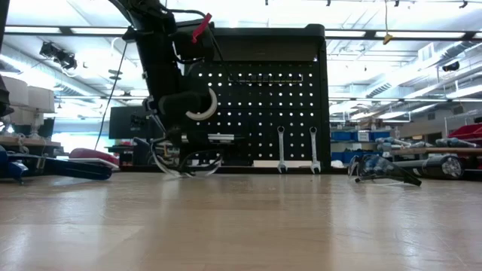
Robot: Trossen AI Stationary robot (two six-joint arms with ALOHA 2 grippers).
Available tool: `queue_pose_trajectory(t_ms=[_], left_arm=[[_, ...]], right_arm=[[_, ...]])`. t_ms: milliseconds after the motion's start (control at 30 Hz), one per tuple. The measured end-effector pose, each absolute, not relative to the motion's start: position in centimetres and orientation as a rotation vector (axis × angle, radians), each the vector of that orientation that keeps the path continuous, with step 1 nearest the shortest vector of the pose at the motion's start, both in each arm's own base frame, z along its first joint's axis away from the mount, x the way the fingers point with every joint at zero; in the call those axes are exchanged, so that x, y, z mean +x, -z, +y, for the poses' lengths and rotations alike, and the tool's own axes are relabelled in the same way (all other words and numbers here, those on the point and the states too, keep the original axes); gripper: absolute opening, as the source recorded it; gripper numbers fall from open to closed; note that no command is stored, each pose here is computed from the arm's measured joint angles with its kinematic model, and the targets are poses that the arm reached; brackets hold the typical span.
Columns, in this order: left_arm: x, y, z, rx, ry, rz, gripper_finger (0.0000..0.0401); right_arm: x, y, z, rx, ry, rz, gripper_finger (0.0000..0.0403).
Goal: Hang tools onto peg board
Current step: Remove the black safety glasses from the black pegboard
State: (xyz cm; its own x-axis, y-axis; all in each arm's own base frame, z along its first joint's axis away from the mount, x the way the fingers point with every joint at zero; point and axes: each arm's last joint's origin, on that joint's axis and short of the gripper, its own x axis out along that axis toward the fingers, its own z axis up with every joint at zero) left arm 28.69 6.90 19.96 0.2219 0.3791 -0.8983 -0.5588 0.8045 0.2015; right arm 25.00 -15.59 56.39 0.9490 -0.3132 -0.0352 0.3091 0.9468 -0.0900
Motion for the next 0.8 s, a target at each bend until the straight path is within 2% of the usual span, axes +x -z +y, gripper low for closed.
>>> queue_pose_trajectory(t_ms=[200,300,433,633,800], left_arm=[[28.2,-20.4,7.6,0.257,-0.869,1.216,0.0007],[27.7,-19.5,8.0,0.340,-0.974,1.198,0.0011],[27.0,-17.5,8.1,0.275,-0.977,1.174,0.0013],[26.5,-15.5,7.4,0.098,-0.784,1.202,0.0018],[26.6,-15.2,7.0,-0.056,-0.697,1.190,0.0048]], right_arm=[[25.0,-56.4,-15.5,-0.060,0.316,0.043,0.0012],[25.0,-56.4,-15.6,-0.038,0.316,0.037,0.0016],[25.0,-56.5,-15.6,-0.019,0.317,0.031,0.0016],[25.0,-56.8,-15.6,-0.036,0.317,0.002,0.0012],[25.2,-56.9,-15.7,-0.053,0.318,-0.020,0.0015]])
